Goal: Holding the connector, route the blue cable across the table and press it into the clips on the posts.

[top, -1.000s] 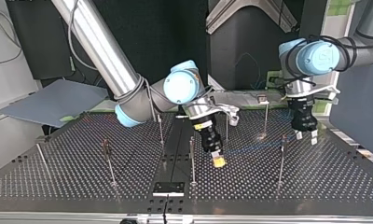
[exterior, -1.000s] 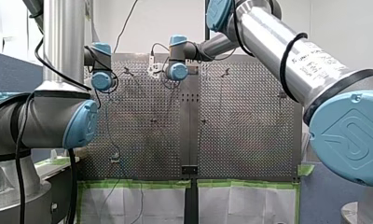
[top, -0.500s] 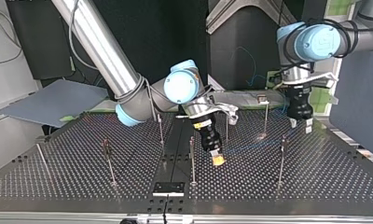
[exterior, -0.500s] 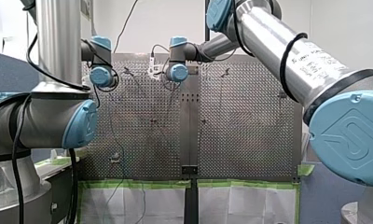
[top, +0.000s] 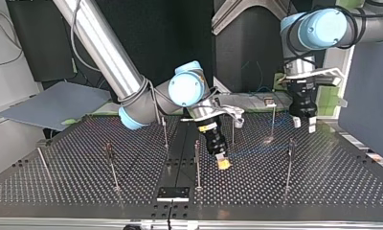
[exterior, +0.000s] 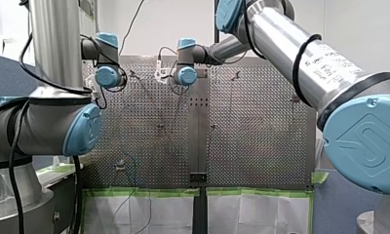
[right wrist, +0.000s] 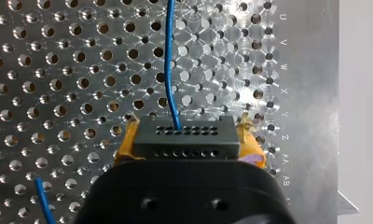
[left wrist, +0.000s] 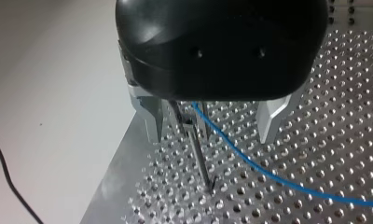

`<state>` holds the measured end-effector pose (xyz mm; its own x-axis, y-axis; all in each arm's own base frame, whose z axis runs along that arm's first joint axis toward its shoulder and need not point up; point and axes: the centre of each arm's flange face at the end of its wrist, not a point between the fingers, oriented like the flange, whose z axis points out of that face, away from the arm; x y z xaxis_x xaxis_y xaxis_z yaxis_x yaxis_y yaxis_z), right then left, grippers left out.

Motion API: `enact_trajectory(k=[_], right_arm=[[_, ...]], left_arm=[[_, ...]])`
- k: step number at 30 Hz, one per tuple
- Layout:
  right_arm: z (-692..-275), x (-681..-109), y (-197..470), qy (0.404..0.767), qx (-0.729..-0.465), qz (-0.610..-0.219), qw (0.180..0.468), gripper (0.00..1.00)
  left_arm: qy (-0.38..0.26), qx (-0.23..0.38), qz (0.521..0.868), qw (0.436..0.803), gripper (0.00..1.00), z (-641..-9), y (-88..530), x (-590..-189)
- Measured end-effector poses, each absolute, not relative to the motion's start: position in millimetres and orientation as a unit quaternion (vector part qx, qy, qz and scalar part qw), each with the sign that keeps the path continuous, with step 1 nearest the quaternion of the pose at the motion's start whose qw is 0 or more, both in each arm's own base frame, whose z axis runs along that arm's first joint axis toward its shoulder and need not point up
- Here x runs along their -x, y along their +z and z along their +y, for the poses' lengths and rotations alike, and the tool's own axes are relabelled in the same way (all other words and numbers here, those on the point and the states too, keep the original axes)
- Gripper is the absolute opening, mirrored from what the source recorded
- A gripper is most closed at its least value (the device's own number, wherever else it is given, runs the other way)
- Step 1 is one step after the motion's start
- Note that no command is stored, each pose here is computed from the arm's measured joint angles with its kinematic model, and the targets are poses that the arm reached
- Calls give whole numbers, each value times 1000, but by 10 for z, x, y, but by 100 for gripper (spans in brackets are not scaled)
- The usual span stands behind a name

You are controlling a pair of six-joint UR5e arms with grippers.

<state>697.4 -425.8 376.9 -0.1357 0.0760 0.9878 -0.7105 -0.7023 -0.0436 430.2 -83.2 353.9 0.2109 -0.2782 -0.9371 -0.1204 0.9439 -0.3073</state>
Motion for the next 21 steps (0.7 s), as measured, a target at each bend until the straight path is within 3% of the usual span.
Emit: enact_trajectory(k=[21], right_arm=[[-4255, -6963, 3729, 700, -600, -268, 279, 0]], left_arm=[[-44, 58, 630, 773, 100, -1300, 3662, -4174]])
